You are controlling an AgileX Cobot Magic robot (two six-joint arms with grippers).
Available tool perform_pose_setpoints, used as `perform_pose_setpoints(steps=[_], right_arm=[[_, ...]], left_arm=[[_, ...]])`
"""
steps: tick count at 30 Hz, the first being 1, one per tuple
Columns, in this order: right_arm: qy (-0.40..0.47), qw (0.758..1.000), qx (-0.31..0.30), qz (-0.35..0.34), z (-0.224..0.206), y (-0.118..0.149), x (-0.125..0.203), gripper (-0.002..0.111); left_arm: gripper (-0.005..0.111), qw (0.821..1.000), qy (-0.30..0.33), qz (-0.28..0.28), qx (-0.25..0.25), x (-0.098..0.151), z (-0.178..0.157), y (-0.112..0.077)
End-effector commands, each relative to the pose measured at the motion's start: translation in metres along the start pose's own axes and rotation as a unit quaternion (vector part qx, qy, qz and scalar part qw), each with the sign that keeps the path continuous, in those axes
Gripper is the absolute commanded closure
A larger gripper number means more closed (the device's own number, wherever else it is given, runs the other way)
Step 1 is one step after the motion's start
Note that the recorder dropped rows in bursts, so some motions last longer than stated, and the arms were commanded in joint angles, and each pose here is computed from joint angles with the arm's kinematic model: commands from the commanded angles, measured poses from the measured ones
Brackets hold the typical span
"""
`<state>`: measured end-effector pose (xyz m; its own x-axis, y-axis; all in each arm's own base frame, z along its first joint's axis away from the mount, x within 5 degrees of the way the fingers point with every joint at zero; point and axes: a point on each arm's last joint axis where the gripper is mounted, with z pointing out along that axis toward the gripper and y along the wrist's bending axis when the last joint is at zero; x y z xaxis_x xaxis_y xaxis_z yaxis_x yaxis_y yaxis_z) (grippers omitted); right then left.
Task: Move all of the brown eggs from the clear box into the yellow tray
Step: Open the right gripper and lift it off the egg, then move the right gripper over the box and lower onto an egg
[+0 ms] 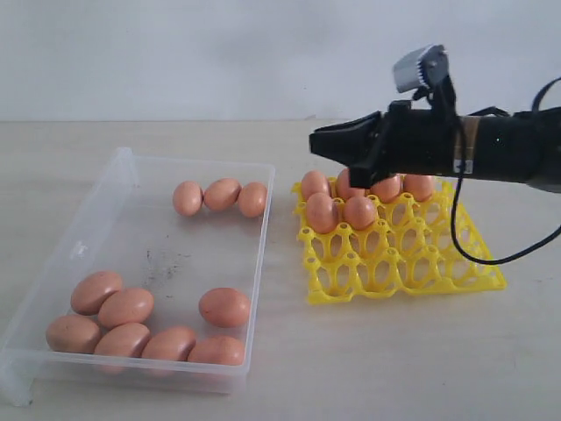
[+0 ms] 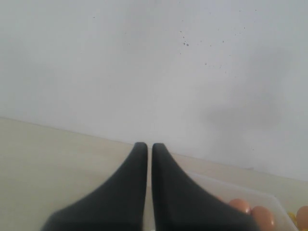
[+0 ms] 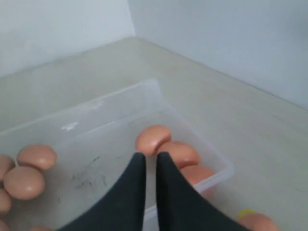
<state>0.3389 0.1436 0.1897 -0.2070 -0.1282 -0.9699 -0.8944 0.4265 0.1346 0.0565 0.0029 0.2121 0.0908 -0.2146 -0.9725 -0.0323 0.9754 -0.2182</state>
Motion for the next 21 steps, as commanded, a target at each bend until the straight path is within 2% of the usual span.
perform_pose_setpoints(steps=[1,6,7,10,12,15,16,18,21], right_arm=[[0.085,0.993,0.017,-0.076,0.038,0.025,-0.012,0.109],[0.204,0.951,0.156,-0.172,0.081,0.049,-0.028,0.109],[0.206,0.947,0.163,-0.185,0.088,0.057,-0.032,0.109],[0.190,0.956,0.132,-0.181,0.102,0.081,-0.037,0.109],[0.171,0.970,0.075,-0.158,0.108,0.099,-0.037,0.109],[0.185,0.975,0.010,-0.126,0.110,0.113,-0.037,0.109],[0.182,0.979,0.014,-0.091,0.111,0.112,-0.040,0.108],[0.178,0.978,0.032,-0.100,0.109,0.110,-0.043,0.108],[0.170,0.972,0.111,-0.117,0.103,0.097,-0.053,0.108]], left_arm=[[0.103,1.000,-0.002,0.000,0.003,-0.001,0.000,0.000],[0.103,1.000,-0.002,0.000,0.003,-0.001,0.000,0.000],[0.103,1.000,-0.002,0.000,0.003,-0.001,0.000,0.000],[0.103,1.000,-0.002,0.000,0.003,-0.001,0.000,0.000],[0.103,1.000,-0.002,0.000,0.003,-0.001,0.000,0.000],[0.103,1.000,-0.002,0.000,0.003,-0.001,0.000,0.000],[0.103,1.000,-0.002,0.000,0.003,-0.001,0.000,0.000],[0.103,1.000,-0.002,0.000,0.003,-0.001,0.000,0.000],[0.103,1.000,-0.002,0.000,0.003,-0.001,0.000,0.000]])
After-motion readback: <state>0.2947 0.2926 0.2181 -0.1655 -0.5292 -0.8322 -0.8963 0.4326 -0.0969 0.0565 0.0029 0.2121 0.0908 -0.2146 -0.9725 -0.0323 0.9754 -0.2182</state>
